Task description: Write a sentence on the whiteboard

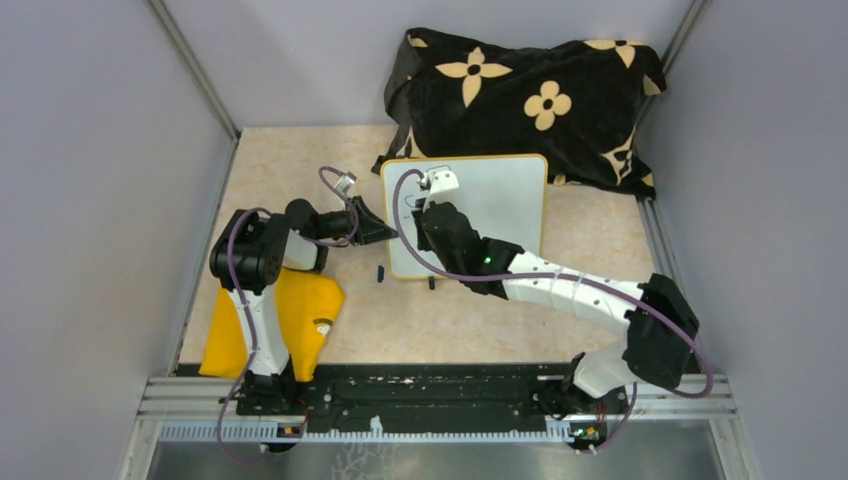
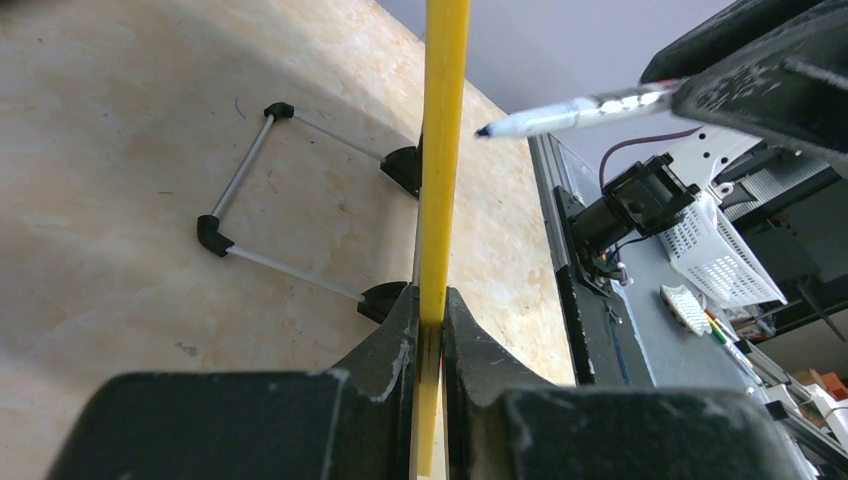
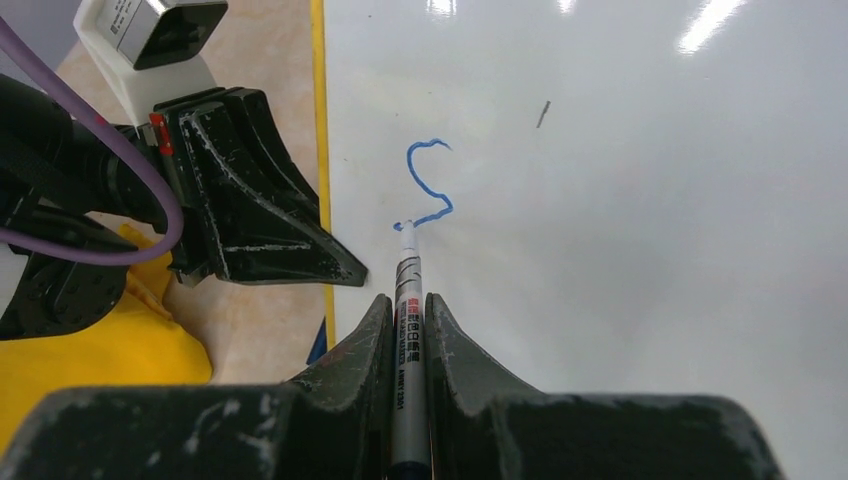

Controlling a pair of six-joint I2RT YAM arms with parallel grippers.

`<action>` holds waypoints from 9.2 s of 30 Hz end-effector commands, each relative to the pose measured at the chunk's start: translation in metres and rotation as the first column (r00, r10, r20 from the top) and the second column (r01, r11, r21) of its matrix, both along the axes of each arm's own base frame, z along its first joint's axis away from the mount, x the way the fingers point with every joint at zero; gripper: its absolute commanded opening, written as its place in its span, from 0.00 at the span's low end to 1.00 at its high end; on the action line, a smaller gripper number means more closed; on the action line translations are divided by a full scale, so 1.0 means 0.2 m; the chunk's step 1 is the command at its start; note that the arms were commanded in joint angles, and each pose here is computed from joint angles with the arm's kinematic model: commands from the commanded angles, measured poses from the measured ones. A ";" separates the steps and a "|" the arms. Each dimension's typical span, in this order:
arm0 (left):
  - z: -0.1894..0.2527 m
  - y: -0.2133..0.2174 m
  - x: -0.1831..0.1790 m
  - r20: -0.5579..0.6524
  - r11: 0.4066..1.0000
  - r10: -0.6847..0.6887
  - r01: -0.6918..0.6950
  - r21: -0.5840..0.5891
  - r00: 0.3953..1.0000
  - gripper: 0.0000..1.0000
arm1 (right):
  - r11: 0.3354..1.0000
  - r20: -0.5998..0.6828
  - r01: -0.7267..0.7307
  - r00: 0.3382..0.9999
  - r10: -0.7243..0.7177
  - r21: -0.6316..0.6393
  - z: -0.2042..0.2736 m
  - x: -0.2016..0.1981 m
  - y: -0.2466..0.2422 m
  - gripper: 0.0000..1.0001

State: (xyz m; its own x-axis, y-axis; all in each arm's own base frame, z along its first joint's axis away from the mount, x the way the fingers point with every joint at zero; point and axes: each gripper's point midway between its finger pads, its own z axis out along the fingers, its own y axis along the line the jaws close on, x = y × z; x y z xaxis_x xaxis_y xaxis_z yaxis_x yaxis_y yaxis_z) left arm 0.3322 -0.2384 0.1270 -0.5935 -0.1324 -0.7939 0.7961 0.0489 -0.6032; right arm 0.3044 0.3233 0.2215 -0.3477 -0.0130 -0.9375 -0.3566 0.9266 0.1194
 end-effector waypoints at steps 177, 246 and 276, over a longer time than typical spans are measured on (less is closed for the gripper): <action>0.06 -0.02 -0.02 0.201 0.999 -0.020 0.027 -0.033 0.979 0.00 | 0.982 0.083 0.177 0.980 -0.182 0.063 0.15 0.16 -0.29 0.00; 0.06 -0.02 -0.02 0.196 0.999 -0.020 0.027 -0.033 0.980 0.00 | 0.979 0.084 0.153 0.983 -0.166 0.135 0.24 0.06 -0.40 0.00; 0.06 -0.02 -0.02 0.192 0.999 -0.021 0.027 -0.033 0.981 0.00 | 0.976 0.080 0.184 0.978 -0.194 0.120 0.17 0.13 -0.38 0.00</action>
State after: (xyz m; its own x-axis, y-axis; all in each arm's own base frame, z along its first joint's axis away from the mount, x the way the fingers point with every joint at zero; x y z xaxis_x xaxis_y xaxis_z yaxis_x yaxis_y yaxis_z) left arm 0.3320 -0.2386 0.1257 -0.6033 -0.1263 -0.7875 0.7898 0.0424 -0.6119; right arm 0.3213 0.2473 0.2354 -0.2910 0.0995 -0.9515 -0.2111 0.9634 0.1653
